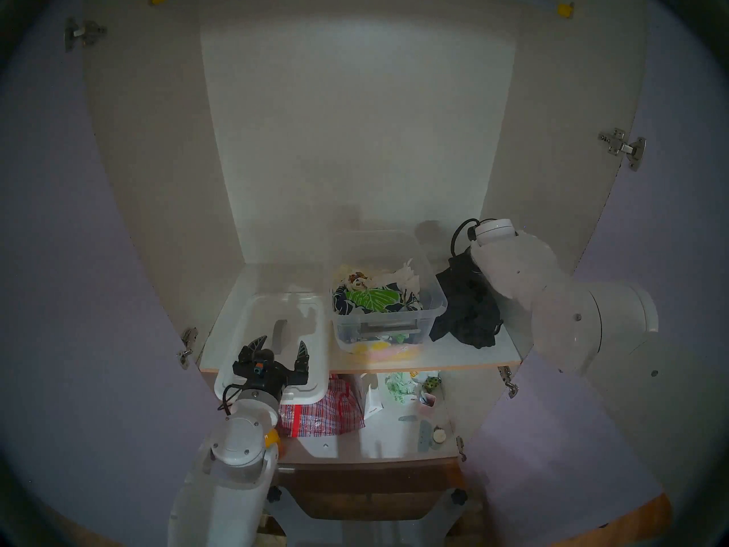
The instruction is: Take clothing out of the storage bin and put the lid back on the bin
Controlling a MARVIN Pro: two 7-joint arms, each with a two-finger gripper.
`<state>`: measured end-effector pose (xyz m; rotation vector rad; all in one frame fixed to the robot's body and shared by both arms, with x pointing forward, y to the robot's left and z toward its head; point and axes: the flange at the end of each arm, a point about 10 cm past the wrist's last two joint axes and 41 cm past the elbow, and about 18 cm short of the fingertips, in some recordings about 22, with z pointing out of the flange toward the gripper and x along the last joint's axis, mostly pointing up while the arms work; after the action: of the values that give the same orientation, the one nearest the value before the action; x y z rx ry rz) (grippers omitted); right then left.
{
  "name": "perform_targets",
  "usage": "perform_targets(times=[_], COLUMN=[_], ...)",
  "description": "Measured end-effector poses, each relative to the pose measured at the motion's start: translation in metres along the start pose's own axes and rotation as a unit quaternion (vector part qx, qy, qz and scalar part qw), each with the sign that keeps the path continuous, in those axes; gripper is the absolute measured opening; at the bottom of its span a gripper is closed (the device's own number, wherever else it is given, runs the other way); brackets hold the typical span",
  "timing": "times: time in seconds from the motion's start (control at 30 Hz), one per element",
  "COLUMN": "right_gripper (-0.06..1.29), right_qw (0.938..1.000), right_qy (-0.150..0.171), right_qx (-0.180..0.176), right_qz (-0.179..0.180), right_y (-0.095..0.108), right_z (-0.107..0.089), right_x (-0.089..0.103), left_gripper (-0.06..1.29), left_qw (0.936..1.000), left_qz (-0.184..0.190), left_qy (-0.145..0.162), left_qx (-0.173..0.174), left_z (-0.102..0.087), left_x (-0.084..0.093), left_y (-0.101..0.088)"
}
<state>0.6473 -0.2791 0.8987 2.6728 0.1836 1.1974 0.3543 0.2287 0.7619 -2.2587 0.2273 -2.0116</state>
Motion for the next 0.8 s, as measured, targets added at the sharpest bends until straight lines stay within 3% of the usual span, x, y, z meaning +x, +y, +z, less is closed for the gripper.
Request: perform_targets(times=[0.1,0.2,0.37,0.57,0.67,0.8], right_gripper=[1.25,1.25,1.25,1.25,1.25,1.25], right_qw=[1.0,0.9999,0.9963,0.9779,0.9688,0.9681], right_qy=[0.006,0.013,0.063,0.148,0.168,0.17], right_qx=[0.004,0.009,0.05,0.119,0.149,0.146], right_qz=[0.0,-0.004,-0.032,-0.088,-0.106,-0.111], right_y=[0.001,0.001,0.003,0.008,0.011,0.018], right_z=[0.0,0.0,-0.002,-0.009,-0.013,-0.015], right_x=[0.001,0.003,0.009,0.02,0.023,0.022], left_gripper=[1.24,1.24,1.24,1.24,1.24,1.24], left_qw=[0.9997,0.9996,0.9995,0.9989,0.9972,0.9962], left_qz=[0.022,0.013,-0.005,-0.024,-0.034,-0.042], left_qy=[-0.012,-0.025,-0.029,-0.023,-0.047,-0.059], left_qx=[-0.004,-0.002,-0.009,-0.033,-0.047,-0.048], left_z=[0.015,0.025,0.037,0.044,0.052,0.059], left_x=[-0.013,-0.023,-0.027,-0.021,-0.023,-0.023], left_y=[-0.014,-0.017,-0.015,-0.011,-0.015,-0.027])
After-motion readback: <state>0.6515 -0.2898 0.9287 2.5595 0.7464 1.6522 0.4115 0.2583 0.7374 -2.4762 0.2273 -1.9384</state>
